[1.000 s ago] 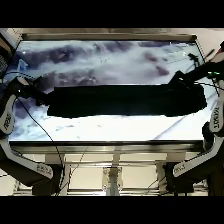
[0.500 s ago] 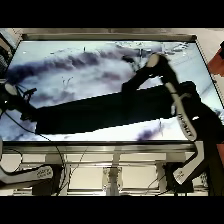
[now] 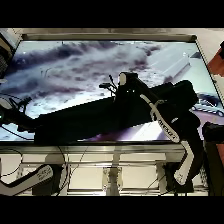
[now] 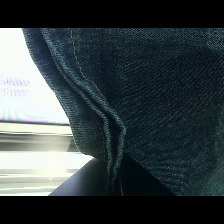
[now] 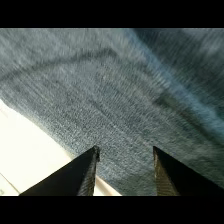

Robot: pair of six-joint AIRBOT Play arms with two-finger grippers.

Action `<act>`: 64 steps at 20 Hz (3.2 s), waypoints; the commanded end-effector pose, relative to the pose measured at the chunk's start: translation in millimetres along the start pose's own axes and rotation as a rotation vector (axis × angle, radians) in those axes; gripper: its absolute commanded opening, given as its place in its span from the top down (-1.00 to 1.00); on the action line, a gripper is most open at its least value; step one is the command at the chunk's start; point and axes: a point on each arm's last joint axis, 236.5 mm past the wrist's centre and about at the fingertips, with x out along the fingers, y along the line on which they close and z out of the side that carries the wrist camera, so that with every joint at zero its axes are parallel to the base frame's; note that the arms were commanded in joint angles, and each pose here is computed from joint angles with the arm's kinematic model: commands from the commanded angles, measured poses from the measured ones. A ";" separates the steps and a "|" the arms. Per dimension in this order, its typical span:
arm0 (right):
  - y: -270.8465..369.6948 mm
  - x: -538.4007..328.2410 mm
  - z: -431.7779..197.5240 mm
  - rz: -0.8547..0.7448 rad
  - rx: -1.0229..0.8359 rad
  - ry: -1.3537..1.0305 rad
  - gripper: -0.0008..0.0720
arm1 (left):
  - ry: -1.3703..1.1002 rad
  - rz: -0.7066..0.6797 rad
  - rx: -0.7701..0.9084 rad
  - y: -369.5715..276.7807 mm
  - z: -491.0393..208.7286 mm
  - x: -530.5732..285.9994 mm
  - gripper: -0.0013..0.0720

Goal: Fold the clothes and pants, and hang the long-sleeved shirts on hangers.

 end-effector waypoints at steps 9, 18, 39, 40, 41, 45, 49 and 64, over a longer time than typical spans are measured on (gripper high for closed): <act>-43.3 41.2 64.1 -0.094 0.108 -0.240 0.44 | -0.020 -0.007 -0.003 -1.5 0.9 -1.1 0.89; -63.2 -27.7 141.6 -0.198 0.100 -0.554 0.61 | -0.020 -0.007 -0.003 -1.5 0.9 -1.1 0.89; 4.6 -34.3 72.4 0.124 -0.046 -0.235 0.65 | -0.513 0.157 0.073 7.4 81.8 -202.0 0.89; 16.5 -19.1 68.8 0.158 -0.048 -0.202 0.65 | -0.519 0.156 0.076 5.9 82.0 -205.8 0.89; 25.8 -2.7 67.0 0.165 -0.077 -0.173 0.65 | -0.513 0.154 0.081 3.9 81.1 -205.2 0.89; 36.5 30.9 116.9 0.053 -0.145 -0.314 0.68 | -0.487 0.145 0.086 1.1 76.6 -201.5 0.89; 24.1 16.2 162.6 -0.052 -0.143 -0.509 0.86 | -0.483 0.144 0.086 0.9 75.7 -201.1 0.89; -82.1 -47.9 207.5 -0.219 0.113 -0.784 0.87 | -0.459 0.062 0.218 -30.4 72.3 -195.8 0.89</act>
